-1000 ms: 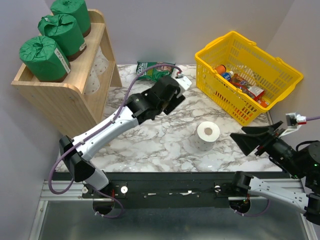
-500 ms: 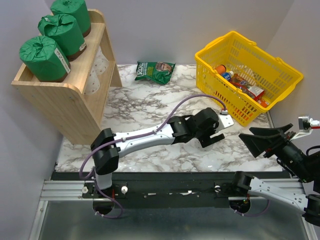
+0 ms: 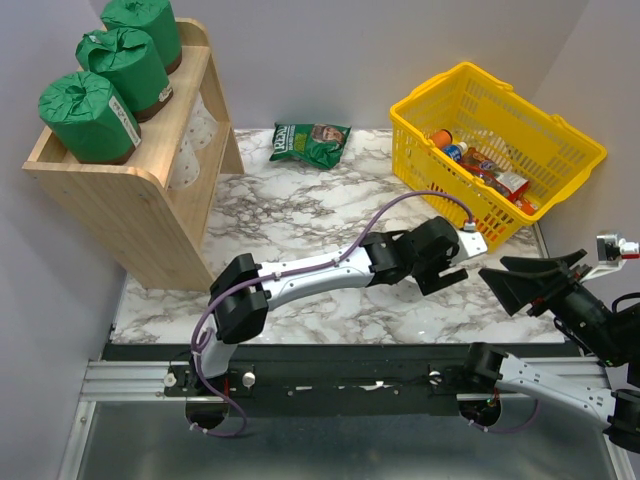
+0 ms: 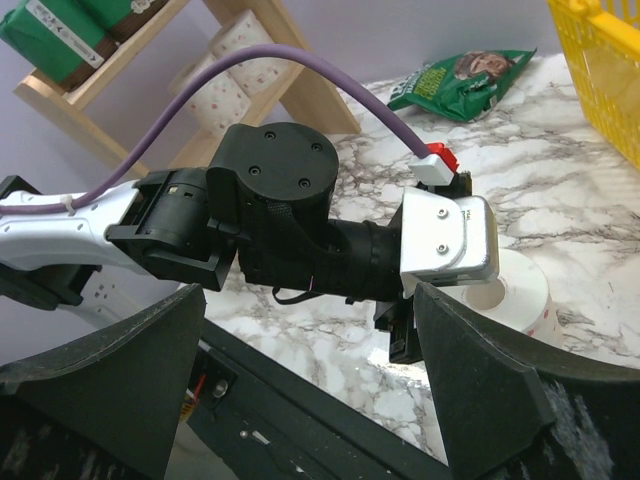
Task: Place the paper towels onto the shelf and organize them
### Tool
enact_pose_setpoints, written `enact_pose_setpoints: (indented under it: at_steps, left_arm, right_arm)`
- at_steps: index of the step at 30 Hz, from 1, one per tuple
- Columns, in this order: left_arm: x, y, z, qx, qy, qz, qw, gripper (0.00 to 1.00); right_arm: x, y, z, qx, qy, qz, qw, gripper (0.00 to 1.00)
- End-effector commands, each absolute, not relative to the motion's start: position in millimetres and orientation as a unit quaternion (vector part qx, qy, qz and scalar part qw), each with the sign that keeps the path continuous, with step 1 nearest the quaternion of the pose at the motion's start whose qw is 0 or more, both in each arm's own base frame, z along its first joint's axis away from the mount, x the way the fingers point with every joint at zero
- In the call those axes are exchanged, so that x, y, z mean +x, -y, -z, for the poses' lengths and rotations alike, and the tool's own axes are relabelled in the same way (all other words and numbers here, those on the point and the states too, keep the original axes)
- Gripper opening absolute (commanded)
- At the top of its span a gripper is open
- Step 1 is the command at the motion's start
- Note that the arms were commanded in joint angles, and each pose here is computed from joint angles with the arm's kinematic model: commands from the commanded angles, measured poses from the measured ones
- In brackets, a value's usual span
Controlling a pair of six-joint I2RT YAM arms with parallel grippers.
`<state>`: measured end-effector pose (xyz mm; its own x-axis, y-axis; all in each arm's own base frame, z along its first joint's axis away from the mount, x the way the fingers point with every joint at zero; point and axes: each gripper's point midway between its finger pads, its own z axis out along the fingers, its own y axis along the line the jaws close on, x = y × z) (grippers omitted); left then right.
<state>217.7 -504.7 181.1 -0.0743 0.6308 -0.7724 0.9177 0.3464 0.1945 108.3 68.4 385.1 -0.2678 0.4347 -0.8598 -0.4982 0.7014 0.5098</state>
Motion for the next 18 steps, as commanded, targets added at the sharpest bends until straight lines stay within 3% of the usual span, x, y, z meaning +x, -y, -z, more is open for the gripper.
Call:
enact_pose_setpoints:
  at_steps: [1, 18]
  left_arm:
    - [219, 508, -183, 0.539, -0.715, 0.164, 0.414, 0.93]
    - [228, 505, -179, 0.497, -0.757, 0.121, 0.406, 0.92]
  right_arm:
    - [110, -60, -379, -0.009, -0.700, -0.374, 0.608, 0.93]
    - [107, -60, -380, -0.008, -0.696, -0.387, 0.605, 0.93]
